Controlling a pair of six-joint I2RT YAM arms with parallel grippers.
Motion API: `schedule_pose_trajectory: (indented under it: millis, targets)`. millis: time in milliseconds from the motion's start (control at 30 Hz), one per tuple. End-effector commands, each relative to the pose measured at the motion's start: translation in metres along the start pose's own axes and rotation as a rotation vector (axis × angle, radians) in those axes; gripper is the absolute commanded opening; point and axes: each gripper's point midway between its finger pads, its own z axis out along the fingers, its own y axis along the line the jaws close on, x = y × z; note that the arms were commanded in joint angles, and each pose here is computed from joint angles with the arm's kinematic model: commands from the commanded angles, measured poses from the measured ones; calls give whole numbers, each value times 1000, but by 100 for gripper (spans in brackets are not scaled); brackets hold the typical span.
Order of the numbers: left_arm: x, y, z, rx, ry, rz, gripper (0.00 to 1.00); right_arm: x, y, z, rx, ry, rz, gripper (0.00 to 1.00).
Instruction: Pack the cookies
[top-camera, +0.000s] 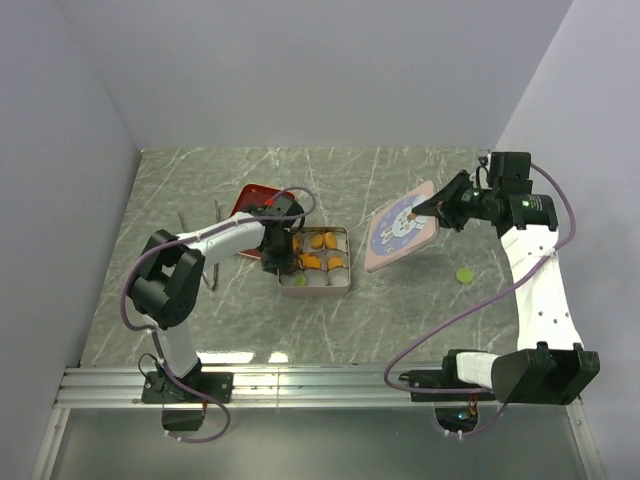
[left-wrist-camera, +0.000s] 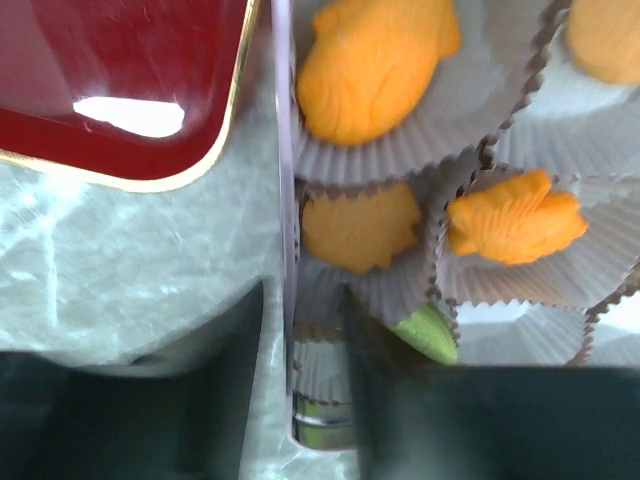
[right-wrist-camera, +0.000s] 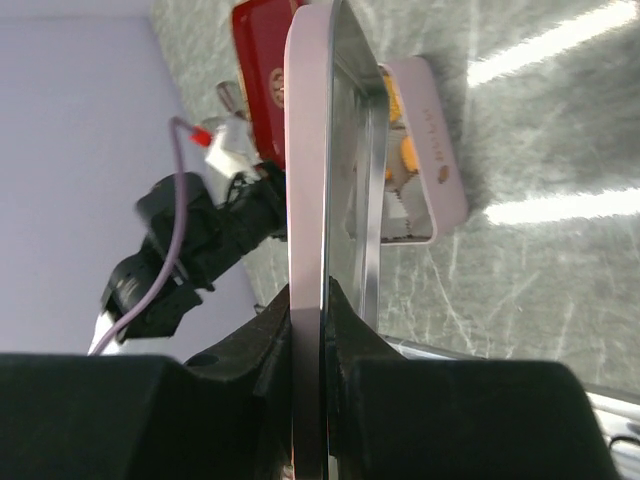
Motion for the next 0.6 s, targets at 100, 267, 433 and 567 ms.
schedule_pose_trajectory:
  millis: [100,267,433,567]
  targets:
    - [-14,-19,-41,104,-53,-67,64,11,37,-8,-212,-15,-132,0]
    - [-45,-11,-95,187,-219,-59,99,25,36,14,-358,-44,-121,0]
    - [-64,11,-150,316,-449,-99,99,38,53,24,-557,-117,-124,0]
    - [-61,20,-170,482,-525,-127,99,52,66,47,-594,-103,-161,0]
